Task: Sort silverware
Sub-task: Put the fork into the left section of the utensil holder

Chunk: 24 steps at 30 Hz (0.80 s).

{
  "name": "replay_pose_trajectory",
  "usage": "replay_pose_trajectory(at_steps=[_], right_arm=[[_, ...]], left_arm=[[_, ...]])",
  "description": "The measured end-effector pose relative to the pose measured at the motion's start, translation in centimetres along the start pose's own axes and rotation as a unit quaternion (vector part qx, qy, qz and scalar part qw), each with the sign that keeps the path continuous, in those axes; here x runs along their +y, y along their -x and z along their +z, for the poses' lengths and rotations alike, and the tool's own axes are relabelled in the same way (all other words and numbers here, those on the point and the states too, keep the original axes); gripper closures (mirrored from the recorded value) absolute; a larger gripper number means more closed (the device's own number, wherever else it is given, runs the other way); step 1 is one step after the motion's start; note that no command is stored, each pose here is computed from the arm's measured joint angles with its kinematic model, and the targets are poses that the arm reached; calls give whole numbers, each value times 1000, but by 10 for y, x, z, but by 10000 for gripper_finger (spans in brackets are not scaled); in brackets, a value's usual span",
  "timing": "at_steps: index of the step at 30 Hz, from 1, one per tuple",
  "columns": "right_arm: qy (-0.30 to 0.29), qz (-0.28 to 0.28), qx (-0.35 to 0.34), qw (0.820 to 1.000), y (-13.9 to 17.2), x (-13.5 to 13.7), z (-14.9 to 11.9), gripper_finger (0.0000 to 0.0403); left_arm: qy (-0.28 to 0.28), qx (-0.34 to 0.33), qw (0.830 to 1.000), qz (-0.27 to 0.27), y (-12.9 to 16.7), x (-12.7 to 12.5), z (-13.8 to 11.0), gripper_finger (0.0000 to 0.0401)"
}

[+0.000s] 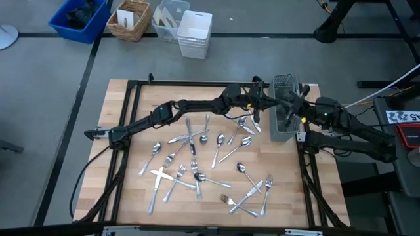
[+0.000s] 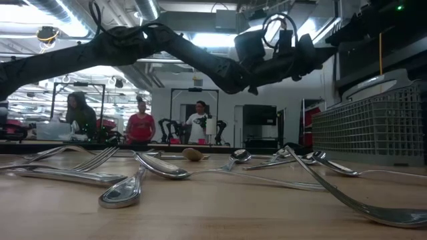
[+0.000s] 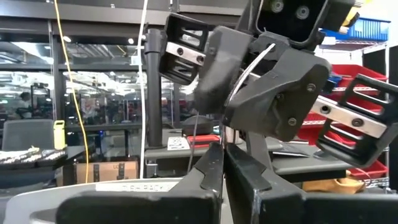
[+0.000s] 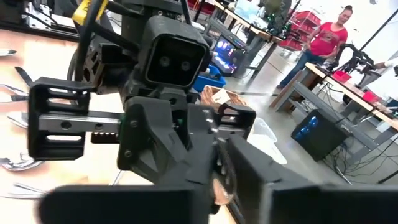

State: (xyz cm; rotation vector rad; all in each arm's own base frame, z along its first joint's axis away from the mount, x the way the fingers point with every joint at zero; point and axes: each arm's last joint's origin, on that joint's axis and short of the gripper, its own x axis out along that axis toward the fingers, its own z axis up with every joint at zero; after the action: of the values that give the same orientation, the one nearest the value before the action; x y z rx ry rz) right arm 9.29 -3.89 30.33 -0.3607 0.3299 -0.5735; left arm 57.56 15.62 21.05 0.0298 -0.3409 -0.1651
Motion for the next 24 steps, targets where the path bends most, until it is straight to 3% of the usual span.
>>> replay_pose_trajectory(at_steps=[2,8,18,24], right_arm=[[1,-3,0,1000,0,0,0,391],[8,-25,11,1000,-3,-1,0,393],[61,-96,58,992,-20,0,2,397],[79,-181,88,976,-23,-5,4,397]], left_arm=[[-2,0,1000,1,1,2,0,400],[-6,0,1000,10,1,3,0,389],[34,48,997,42,2,7,-7,250],[97,81,991,41,7,14,-18,220]])
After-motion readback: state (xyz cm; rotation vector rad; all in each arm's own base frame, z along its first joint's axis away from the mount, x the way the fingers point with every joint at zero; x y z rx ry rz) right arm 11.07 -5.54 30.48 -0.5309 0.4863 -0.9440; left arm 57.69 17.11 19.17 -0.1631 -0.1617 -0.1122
